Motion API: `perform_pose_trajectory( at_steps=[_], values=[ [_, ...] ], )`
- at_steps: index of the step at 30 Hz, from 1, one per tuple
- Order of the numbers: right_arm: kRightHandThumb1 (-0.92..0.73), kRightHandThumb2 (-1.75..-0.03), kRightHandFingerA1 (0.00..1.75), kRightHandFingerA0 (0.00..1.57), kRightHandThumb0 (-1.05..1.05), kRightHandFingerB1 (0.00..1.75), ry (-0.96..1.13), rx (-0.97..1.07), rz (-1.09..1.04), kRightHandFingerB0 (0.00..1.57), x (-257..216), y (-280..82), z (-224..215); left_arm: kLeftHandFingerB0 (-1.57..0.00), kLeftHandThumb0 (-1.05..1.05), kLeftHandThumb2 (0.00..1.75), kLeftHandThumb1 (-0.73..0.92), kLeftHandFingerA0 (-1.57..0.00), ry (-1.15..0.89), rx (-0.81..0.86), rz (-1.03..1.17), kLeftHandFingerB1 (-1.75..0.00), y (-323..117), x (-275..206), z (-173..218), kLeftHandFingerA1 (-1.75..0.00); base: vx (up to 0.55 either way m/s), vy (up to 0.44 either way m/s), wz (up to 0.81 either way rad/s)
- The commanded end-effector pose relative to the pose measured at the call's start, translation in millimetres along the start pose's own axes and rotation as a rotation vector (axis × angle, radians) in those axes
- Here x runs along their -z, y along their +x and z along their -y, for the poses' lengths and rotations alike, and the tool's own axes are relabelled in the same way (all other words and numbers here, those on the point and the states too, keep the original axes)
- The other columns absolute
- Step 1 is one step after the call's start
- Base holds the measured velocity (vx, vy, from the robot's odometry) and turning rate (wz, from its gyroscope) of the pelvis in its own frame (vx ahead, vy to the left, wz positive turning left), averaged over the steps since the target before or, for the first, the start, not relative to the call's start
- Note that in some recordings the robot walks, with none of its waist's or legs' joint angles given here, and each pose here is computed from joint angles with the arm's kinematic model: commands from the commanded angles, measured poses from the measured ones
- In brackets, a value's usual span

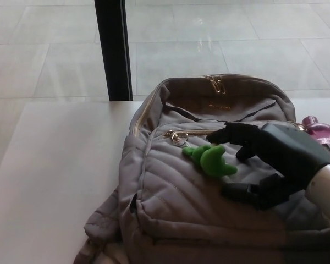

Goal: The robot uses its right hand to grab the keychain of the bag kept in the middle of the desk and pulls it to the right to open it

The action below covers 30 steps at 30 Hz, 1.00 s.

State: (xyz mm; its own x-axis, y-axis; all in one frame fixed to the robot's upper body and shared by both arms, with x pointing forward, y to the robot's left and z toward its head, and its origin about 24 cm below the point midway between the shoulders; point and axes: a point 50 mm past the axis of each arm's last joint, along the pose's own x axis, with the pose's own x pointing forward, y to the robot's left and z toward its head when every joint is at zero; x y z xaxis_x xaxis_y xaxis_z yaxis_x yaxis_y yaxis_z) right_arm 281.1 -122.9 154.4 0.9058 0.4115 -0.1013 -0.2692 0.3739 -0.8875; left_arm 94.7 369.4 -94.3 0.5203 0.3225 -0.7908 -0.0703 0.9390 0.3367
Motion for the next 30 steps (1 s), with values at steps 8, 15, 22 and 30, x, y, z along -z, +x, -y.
perform_pose_trajectory(
  at_steps=[8, 15, 22, 30],
  values=[
    [-0.66, -0.60, 0.78, 0.79, -0.74, 0.44, -0.012, -0.086, -0.053, 0.49, -5, 10, -33, -0.43, -0.76, 0.76, 0.92, -0.60, 0.027, -0.005, 0.012, -0.44, -3, 3, -4, -0.51, 0.00, 0.000, 0.00],
    [-0.63, -0.59, 0.88, 0.90, -0.51, 0.48, 0.023, -0.087, -0.105, 0.51, 3, 7, -38, -0.42, -0.81, 0.76, 0.92, -0.59, 0.033, -0.010, 0.010, -0.45, -4, 5, -4, -0.52, 0.00, 0.000, 0.00],
    [-0.65, -0.77, 1.45, 1.04, -0.25, 0.59, 0.048, -0.036, -0.076, 0.81, 3, 3, -42, -0.42, -0.82, 0.82, 0.92, -0.59, 0.043, -0.011, 0.010, -0.45, -3, 4, -3, -0.51, 0.00, 0.000, 0.00],
    [-0.52, -1.01, 1.51, 1.13, -0.33, 1.02, 0.054, 0.043, -0.050, 0.92, -3, 5, -44, -0.43, -0.83, 0.83, 0.92, -0.59, -0.022, -0.009, 0.001, -0.43, -2, 4, -2, -0.51, 0.00, 0.000, 0.00]
  ],
)
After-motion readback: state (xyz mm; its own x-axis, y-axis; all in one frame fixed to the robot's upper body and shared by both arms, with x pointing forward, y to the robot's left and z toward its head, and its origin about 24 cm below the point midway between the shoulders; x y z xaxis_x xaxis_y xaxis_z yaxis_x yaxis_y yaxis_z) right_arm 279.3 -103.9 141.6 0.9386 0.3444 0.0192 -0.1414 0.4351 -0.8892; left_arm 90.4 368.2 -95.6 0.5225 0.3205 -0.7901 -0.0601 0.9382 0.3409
